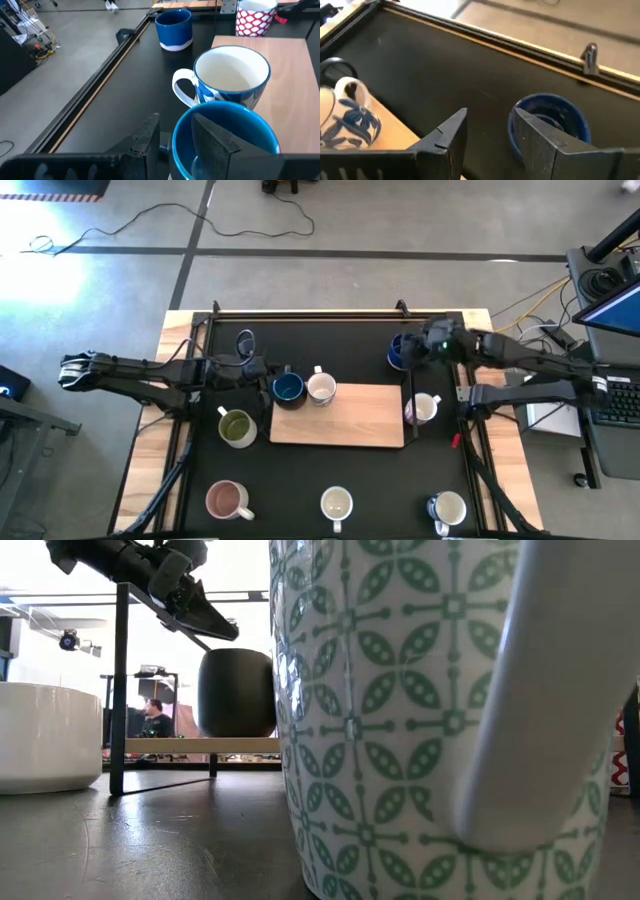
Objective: Place coffee mugs
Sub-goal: Put the dark blue mug on the shelf
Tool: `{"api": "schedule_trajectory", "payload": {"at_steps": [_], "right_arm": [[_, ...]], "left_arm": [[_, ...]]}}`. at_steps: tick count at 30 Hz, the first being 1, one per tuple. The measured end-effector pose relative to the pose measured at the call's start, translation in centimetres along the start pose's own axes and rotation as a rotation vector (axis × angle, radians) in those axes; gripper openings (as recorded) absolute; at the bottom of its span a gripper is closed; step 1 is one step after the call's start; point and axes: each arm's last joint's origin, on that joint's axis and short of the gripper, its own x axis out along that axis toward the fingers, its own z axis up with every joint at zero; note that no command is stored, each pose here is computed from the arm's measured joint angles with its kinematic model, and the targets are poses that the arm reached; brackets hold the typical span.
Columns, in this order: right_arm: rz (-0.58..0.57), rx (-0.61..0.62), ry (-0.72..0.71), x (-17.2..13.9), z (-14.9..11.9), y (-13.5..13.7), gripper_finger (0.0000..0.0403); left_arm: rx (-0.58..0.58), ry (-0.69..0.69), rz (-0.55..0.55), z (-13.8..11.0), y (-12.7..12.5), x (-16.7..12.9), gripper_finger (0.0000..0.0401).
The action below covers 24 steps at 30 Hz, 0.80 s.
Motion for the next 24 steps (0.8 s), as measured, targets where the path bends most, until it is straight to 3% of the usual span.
{"api": "schedule_trajectory", "payload": {"at_steps": [6,9,24], "right_arm": [[-0.047,0.063,0.153,2.2,2.1,-1.1,0.0139],[-0.100,0.038,0.236,3.6,2.5,-1.6,0.0134],[-0.121,-0.032,0.532,10.5,3.7,-0.5,0.0146]], "left_arm": [[-0.002,-0.004,0.000,0.0,0.0,-0.1,0.0096],[-0.002,-0.006,0.000,0.0,0.1,-0.2,0.0096],[0.008,0.042,0.000,-0.5,0.3,-0.7,0.0096]]}}
